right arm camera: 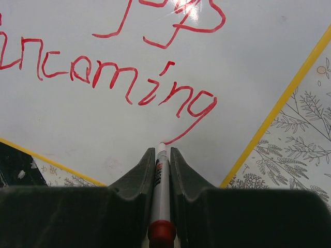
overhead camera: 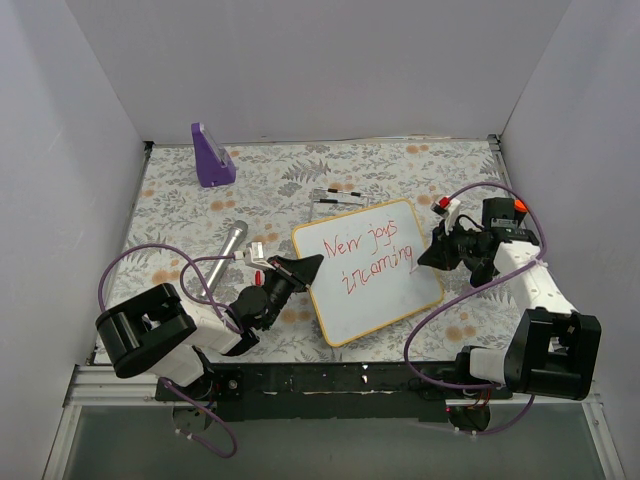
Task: Write a sentence on the whiteboard
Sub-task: Write on the whiteboard with the whiteboard marker without the cap.
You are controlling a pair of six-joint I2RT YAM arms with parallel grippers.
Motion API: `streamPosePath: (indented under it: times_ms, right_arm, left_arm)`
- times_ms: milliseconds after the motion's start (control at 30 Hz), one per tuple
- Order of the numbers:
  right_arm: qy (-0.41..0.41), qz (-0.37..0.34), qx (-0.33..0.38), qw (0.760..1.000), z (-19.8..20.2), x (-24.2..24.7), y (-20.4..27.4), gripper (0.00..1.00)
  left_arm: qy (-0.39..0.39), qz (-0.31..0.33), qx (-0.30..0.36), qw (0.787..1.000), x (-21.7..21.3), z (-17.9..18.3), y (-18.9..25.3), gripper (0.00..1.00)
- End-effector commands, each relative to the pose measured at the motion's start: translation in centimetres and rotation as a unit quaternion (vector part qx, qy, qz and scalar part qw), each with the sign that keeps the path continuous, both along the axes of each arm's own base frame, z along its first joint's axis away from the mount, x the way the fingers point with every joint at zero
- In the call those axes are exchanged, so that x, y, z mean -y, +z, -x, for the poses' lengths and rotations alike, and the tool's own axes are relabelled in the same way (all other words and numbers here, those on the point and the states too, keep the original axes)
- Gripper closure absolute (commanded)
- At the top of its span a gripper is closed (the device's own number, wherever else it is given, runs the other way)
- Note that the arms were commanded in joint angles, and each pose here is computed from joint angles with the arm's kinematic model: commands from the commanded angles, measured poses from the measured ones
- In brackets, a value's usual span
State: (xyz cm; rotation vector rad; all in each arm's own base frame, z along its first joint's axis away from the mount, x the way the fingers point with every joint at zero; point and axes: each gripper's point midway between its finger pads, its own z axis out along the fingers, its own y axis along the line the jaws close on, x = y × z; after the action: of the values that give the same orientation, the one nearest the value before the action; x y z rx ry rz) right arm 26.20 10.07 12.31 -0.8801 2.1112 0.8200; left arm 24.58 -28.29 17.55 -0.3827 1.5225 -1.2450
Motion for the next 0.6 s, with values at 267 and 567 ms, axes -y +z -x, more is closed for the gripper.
streamPosePath:
  times_ms: [267, 567]
  right_arm:
    - [0.006, -0.007, 0.013, 1.000, -1.1, -1.3, 1.2, 0.99]
    - [-0.050, -0.002, 0.074, 0.996, -3.9, 1.6, 5.5, 0.99]
  left_arm:
    - [-0.013, 0.078, 0.111, 0.991, -0.6, 1.3, 6.9, 1.00]
    - [-0.010, 0.076, 0.110, 0.991, -0.8, 1.3, 6.8, 1.00]
